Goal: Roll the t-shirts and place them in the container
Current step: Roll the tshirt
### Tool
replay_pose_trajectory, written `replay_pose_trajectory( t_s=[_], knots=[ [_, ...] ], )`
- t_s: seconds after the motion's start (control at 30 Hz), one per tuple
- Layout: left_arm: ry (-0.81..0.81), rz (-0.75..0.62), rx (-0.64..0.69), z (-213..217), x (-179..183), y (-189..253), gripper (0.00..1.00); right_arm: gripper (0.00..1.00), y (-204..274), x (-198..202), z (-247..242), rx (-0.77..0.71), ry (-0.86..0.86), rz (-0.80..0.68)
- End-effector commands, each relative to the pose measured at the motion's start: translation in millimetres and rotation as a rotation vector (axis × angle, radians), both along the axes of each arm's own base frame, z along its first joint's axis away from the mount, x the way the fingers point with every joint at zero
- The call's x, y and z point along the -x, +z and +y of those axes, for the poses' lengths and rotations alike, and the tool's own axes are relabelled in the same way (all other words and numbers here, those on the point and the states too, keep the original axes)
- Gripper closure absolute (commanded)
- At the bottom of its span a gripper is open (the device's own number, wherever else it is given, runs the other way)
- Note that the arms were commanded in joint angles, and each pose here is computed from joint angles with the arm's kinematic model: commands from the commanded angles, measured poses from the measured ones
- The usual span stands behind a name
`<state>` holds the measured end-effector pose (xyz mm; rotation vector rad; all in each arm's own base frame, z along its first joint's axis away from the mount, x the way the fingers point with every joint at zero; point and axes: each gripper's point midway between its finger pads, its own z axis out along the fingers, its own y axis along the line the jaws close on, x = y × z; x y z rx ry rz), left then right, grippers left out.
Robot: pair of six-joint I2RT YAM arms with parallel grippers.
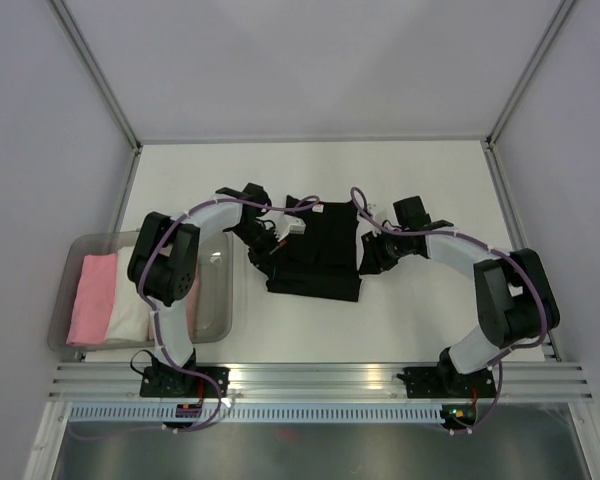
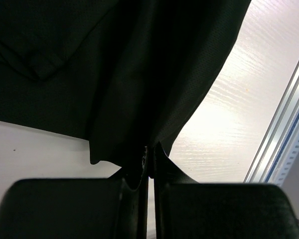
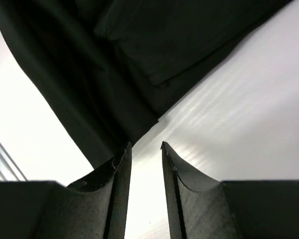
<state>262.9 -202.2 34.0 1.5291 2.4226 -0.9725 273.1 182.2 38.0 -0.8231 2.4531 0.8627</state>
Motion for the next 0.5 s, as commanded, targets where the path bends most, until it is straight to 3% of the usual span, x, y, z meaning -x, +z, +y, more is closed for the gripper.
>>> replay_pose_trajectory(
  t_s=[0.0,0.13,0.23,0.33,0.47],
  knots=[
    [0.054,0.020,-0.003,-3.6,-8.0,5.5,0.98,0.63,62.7,-39.2,-2.7,-0.021,-0.110,-0.194],
    [0.065,0.026,0.013,-6.0,-8.8,9.2,0.98,0.70,105.1,-32.1,3.5,-0.035,-0.127,-0.359],
    [0.067,0.023,0.017,-6.5,-9.4,11.1,0.98,0.76,113.6,-3.2,60.9,-0.185,-0.003,-0.445],
    [0.067,0.020,0.018,-6.9,-10.3,11.8,0.98,0.85,100.5,17.9,97.6,-0.287,0.014,-0.416],
    [0.073,0.026,0.017,-6.4,-10.7,11.8,0.98,0.90,73.7,20.6,117.1,-0.256,0.033,-0.376]
  ],
)
